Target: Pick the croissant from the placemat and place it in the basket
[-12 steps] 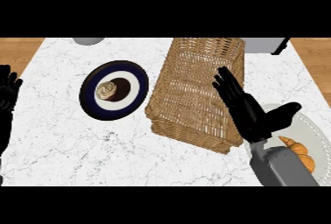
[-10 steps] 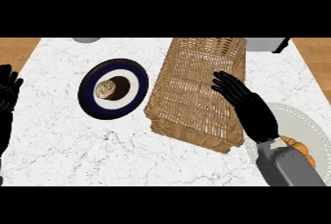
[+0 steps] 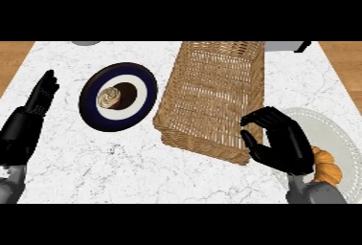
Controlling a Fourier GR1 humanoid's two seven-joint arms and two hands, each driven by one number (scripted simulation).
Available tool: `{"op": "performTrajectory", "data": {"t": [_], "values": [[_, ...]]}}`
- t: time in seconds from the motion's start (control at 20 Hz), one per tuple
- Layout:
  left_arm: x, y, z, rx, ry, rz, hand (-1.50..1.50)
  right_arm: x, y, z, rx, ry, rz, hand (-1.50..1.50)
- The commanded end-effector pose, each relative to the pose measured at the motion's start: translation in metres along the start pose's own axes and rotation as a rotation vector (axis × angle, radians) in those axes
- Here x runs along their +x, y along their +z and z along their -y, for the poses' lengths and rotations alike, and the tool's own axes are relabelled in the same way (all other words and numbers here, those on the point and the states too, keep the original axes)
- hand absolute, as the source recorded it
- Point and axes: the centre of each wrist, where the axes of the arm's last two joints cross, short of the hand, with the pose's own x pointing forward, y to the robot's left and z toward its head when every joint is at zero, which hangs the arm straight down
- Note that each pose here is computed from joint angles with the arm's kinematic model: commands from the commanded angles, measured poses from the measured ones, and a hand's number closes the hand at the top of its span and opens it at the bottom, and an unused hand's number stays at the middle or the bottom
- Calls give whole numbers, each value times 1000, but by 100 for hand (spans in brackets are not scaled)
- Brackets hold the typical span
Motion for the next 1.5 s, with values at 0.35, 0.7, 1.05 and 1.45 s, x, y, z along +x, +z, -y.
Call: {"op": "performTrajectory", "data": {"t": [0.35, 0.7, 1.05, 1.45], "values": [[-3, -8, 5, -42, -33, -10, 0, 78, -6, 58, -271, 826, -27, -150], [6, -11, 11, -63, -6, -4, 0, 151, -9, 85, 20, 1347, -464, -150], [1, -11, 15, -83, 15, -10, 0, 211, -20, 76, 288, 1383, -768, -150], [9, -19, 18, -85, 15, 14, 0, 201, -30, 103, 339, 1364, -927, -150]]}}
